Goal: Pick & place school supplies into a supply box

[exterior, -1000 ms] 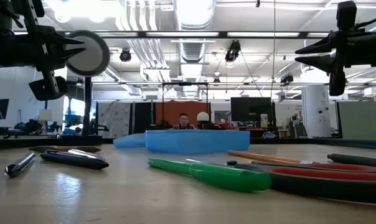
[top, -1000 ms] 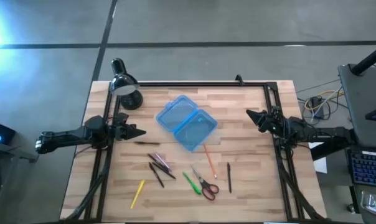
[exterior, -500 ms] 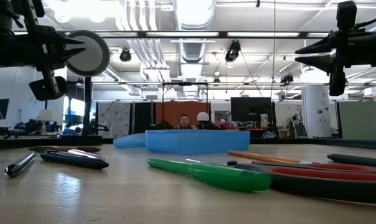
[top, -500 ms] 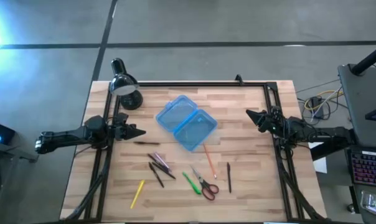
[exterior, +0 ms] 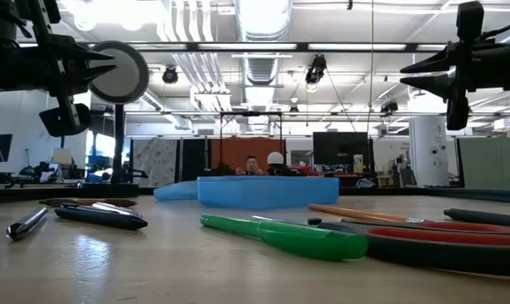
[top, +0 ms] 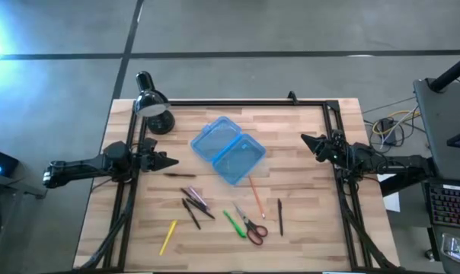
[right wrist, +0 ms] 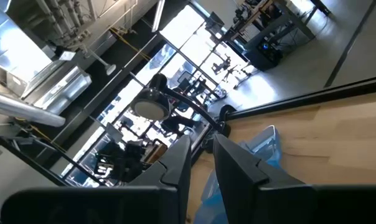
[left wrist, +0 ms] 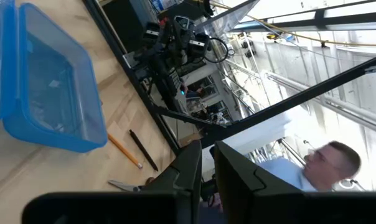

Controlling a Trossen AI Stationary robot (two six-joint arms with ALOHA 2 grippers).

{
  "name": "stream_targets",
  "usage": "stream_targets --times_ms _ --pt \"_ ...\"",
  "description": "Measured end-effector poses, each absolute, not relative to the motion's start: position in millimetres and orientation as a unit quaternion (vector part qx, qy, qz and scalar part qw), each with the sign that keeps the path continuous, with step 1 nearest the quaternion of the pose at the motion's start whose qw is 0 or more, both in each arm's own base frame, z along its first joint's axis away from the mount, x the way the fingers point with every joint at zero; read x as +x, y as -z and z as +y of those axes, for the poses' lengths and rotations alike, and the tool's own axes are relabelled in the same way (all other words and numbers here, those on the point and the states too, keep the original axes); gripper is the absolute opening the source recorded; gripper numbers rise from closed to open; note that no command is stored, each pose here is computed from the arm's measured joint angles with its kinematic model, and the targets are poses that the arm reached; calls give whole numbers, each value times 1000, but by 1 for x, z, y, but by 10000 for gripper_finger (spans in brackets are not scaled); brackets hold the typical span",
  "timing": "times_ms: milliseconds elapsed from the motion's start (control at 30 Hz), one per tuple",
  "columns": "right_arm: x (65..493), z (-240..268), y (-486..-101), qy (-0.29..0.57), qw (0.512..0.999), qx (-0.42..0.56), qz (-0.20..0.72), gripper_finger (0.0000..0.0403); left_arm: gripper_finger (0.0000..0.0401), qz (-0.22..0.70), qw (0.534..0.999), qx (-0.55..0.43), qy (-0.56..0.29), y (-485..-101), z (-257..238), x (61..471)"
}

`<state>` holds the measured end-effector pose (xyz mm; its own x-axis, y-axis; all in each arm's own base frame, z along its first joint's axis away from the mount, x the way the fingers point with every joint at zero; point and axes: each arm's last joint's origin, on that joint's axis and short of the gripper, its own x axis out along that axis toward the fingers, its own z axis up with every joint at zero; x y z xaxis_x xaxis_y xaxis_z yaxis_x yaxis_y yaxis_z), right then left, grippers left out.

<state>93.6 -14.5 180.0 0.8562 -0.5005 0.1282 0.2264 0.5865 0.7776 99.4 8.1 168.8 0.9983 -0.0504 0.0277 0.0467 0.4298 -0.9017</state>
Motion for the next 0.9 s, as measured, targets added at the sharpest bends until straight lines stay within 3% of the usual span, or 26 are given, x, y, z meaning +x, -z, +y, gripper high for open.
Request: stream_targets --times_ms 567,900 --pt "94 -15 -180 207 874 405 -170 63 28 2 846 -533 29 -169 8 99" --pt "91 -17 -186 245 855 402 -218 63 28 2 846 -533 29 -169 8 99"
